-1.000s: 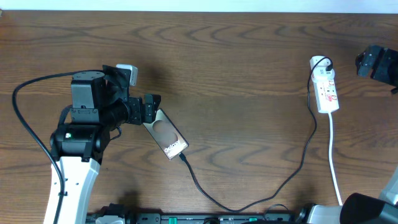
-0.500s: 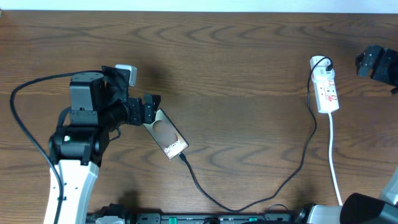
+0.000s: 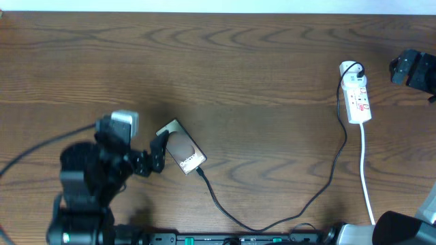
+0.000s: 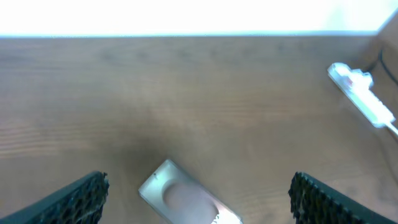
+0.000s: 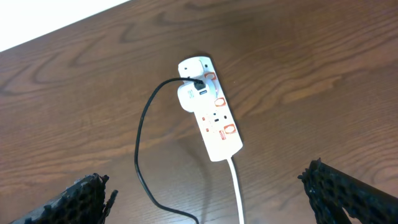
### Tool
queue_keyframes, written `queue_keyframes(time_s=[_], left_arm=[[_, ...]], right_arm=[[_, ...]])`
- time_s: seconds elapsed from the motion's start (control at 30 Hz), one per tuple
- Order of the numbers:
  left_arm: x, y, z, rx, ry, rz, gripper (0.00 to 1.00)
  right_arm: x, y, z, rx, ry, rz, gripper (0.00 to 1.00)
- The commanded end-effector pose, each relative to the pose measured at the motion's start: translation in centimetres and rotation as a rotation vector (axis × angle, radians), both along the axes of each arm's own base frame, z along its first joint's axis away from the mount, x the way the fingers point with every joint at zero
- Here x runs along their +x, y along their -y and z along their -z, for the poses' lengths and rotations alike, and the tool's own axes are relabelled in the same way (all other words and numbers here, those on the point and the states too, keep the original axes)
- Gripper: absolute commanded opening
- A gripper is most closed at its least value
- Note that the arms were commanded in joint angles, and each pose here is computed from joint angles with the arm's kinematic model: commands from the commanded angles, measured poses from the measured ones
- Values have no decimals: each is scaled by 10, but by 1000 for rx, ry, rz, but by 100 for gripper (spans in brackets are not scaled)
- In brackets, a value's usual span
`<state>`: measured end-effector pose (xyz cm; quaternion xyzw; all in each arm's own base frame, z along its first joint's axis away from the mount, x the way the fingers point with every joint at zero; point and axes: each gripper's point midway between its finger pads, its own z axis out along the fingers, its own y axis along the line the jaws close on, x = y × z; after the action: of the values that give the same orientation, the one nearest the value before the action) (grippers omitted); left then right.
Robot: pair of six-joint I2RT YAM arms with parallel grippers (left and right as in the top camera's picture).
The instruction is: Plug charger to phone and switch on socket
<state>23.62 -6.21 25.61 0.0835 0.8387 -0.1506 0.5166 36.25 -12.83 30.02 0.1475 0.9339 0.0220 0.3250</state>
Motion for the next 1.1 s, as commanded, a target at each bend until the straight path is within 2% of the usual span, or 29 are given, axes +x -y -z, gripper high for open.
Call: queue_keyframes(time_s=[0.0, 0.03, 0.13, 0.33, 0.67, 0.8, 1.07], left_arm=[[-6, -11, -2, 36, 132, -51, 93], [-8, -11, -7, 55, 238, -46, 93], [-13, -11, -13, 94, 415, -38, 93], [-15, -20, 5, 108, 604, -81, 93], [5, -32, 75, 117, 482, -126, 93], [6, -38, 113, 122, 353, -143, 93], [6, -38, 112, 123, 357, -146, 93]], right_arm=[[0, -2, -6, 7, 16, 4, 99], [0, -2, -6, 7, 16, 4, 99], [0, -2, -6, 7, 16, 4, 99], [0, -2, -6, 7, 16, 4, 99], [0, -2, -6, 7, 16, 4, 99], [0, -2, -6, 7, 16, 4, 99], [0, -2, -6, 7, 16, 4, 99]])
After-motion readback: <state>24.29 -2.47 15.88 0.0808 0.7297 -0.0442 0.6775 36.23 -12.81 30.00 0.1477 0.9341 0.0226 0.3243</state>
